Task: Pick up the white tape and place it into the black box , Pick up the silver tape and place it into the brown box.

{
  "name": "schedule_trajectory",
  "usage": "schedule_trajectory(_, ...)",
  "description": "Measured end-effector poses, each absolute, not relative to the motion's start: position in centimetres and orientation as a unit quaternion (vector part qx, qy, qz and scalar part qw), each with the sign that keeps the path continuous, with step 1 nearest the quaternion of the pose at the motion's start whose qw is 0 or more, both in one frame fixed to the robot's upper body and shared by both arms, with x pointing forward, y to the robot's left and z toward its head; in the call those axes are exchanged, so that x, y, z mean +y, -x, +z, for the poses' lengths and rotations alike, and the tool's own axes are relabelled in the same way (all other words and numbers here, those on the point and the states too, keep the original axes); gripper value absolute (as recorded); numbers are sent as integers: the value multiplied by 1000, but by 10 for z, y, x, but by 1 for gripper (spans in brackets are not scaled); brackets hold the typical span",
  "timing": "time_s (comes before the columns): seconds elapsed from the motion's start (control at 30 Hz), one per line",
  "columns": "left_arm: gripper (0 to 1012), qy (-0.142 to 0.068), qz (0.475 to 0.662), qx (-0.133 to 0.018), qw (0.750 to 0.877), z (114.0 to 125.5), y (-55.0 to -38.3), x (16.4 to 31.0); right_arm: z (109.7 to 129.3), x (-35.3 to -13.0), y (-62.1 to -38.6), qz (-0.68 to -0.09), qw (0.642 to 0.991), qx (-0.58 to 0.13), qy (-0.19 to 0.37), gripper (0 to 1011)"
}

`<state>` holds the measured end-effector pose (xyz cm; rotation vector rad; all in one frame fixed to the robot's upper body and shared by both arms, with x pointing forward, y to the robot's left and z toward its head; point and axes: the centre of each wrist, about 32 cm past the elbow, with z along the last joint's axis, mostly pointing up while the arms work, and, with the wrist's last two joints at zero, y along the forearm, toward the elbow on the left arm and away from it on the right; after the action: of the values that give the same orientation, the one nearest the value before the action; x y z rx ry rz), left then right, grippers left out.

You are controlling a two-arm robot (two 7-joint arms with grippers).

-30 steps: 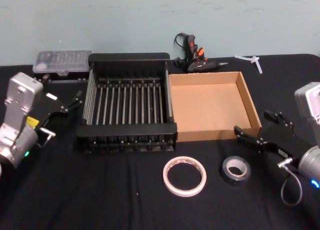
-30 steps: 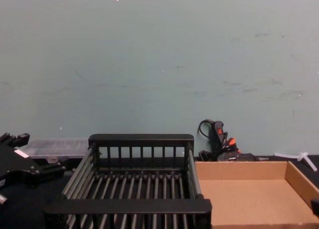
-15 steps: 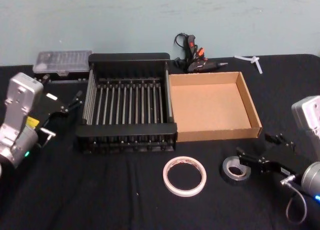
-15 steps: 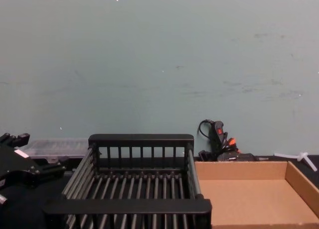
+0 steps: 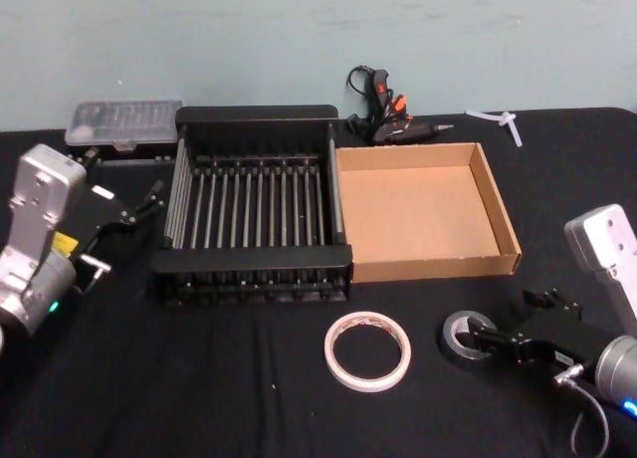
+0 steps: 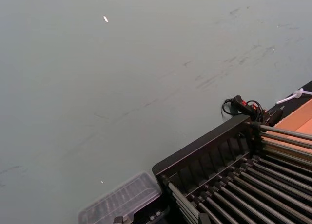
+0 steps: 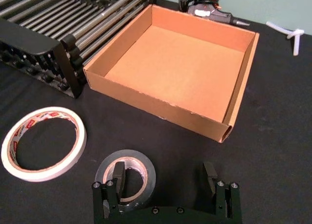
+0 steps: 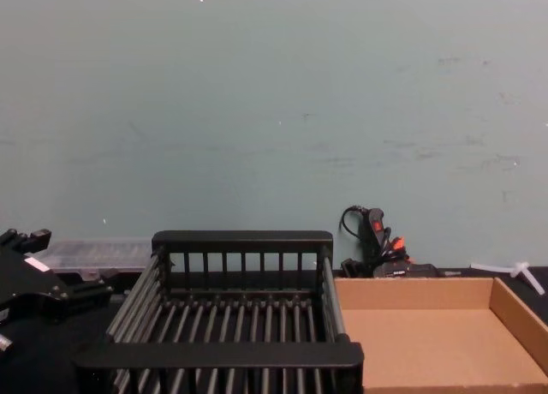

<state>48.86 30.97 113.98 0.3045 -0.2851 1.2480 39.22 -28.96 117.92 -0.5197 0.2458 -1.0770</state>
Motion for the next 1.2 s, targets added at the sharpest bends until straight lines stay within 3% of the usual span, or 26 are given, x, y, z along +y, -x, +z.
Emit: schedule_trajectory(1.2, 1001, -141, 580, -132, 791, 1140, -489, 310, 1169, -287, -407, -502, 813, 132, 266, 1002)
